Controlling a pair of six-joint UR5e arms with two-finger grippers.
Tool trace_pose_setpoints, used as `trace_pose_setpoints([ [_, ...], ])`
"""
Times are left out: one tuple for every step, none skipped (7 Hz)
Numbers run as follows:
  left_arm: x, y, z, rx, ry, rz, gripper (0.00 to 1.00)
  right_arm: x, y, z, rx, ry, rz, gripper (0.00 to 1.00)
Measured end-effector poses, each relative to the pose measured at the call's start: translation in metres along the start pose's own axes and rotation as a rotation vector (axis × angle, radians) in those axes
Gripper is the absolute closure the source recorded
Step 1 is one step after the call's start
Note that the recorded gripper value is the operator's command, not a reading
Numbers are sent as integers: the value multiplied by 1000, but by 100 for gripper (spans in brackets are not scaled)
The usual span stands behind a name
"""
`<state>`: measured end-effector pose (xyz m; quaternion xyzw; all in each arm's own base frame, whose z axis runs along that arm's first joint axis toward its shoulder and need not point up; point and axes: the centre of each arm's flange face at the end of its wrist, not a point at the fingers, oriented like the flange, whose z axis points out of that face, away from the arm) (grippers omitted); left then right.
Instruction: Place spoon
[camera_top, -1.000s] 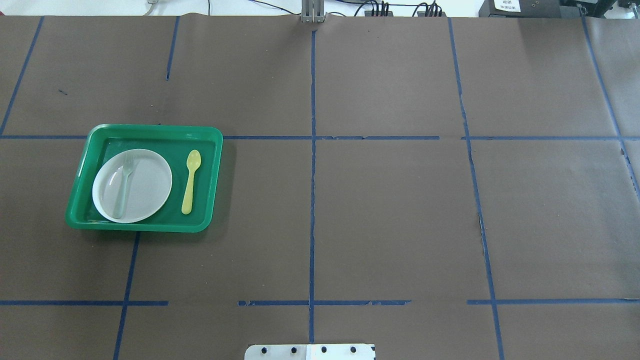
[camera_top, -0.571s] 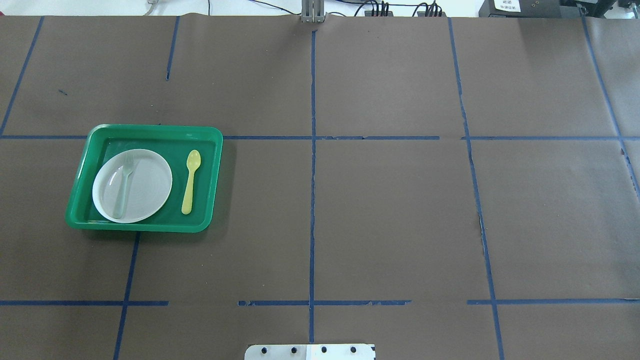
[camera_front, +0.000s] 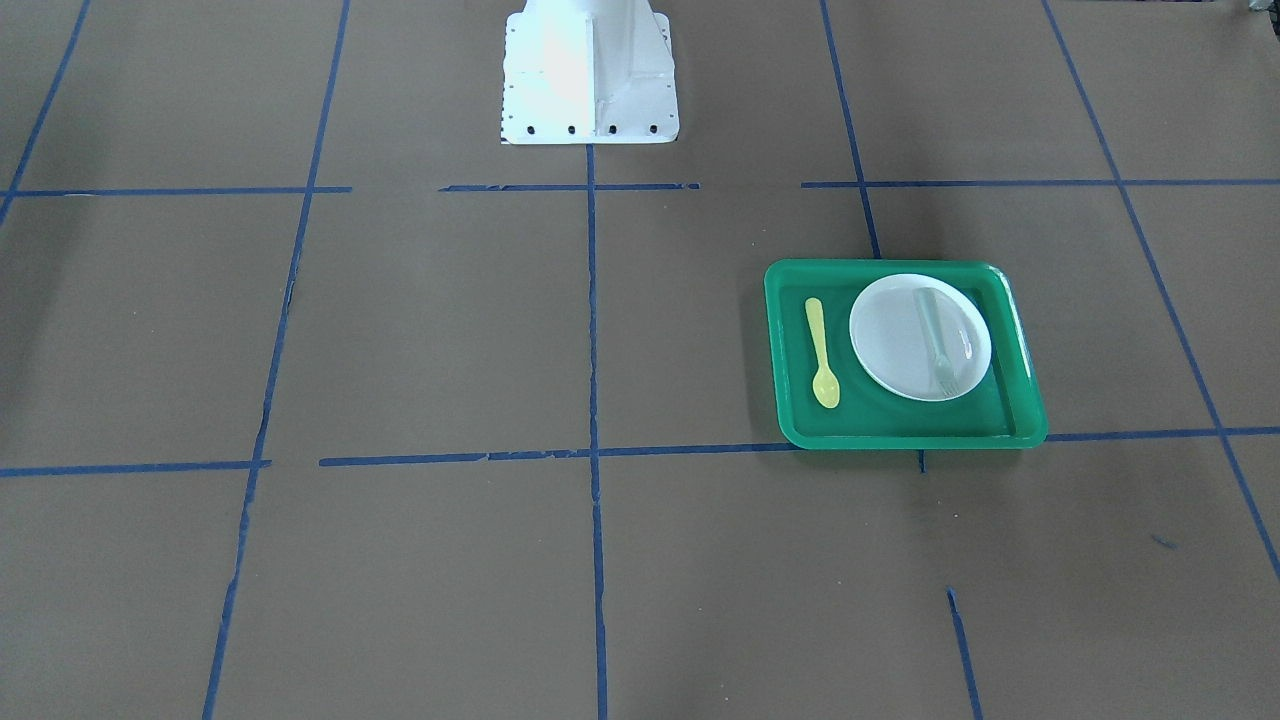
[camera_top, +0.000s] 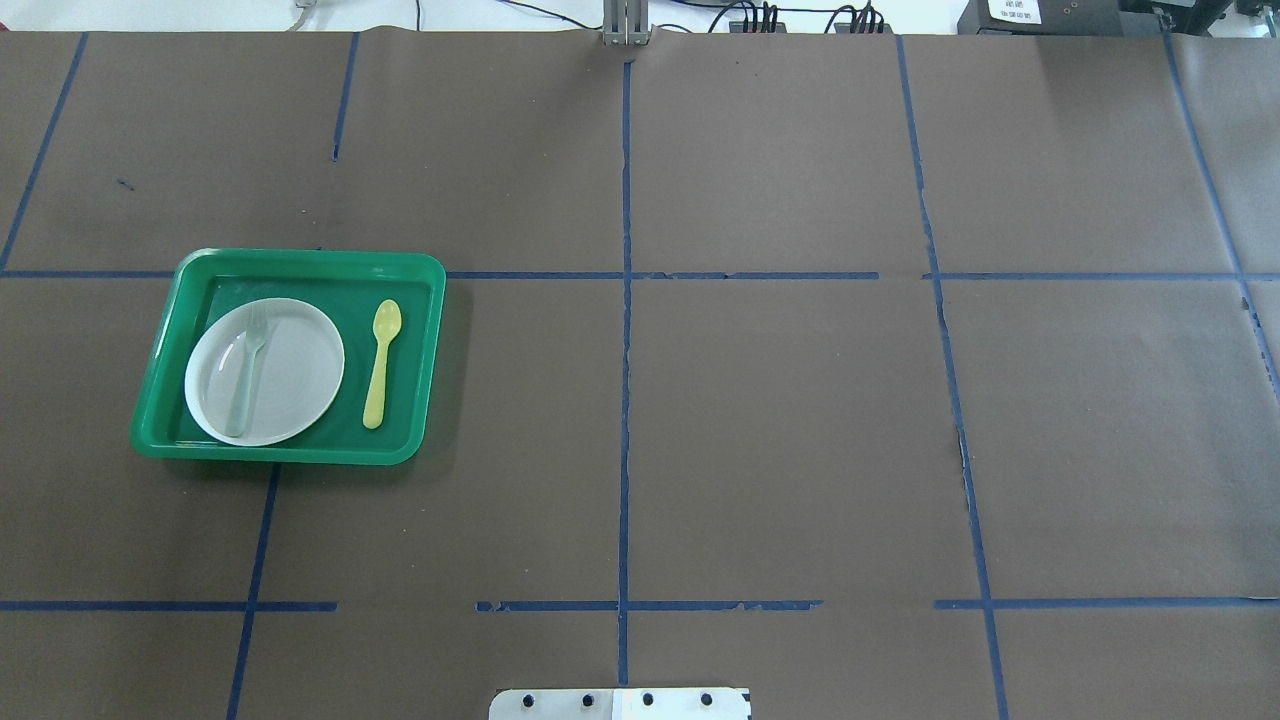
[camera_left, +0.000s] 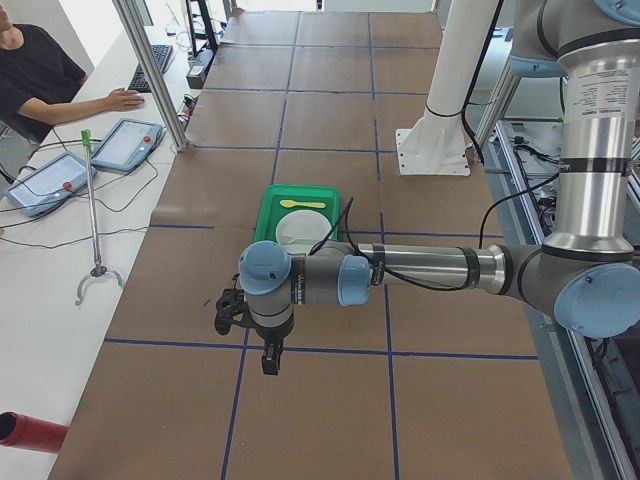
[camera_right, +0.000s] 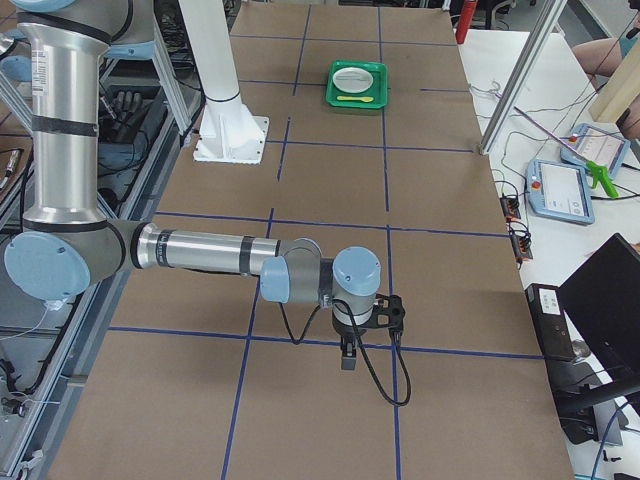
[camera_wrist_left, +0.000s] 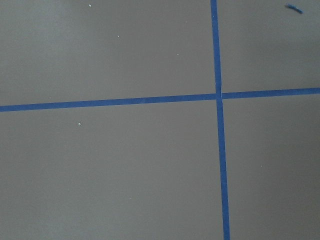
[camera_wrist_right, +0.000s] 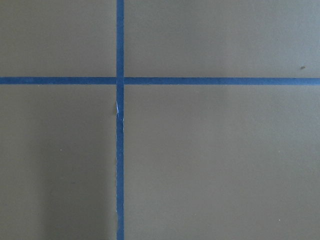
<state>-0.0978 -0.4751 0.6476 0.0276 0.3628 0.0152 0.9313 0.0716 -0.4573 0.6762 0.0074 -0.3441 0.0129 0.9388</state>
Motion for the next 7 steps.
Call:
trace_pose_setpoints([
  [1, 0, -1, -6, 1, -1, 0, 0, 0, 0, 0, 0, 0, 0],
  [2, -1, -1, -9, 2, 0, 0, 0, 0, 0, 0, 0, 0, 0],
  [3, -3, -2, -8, 2, 3, 0, 0, 0, 0, 0, 0, 0, 0],
  [4, -5, -3, -6, 2, 6, 0, 0, 0, 0, 0, 0, 0, 0],
  [5, -5, -4, -5, 2, 7, 0, 0, 0, 0, 0, 0, 0, 0],
  [6, -6, -4, -5, 2, 8, 0, 0, 0, 0, 0, 0, 0, 0],
  [6, -6, -4, -4, 3, 9, 0, 0, 0, 0, 0, 0, 0, 0],
])
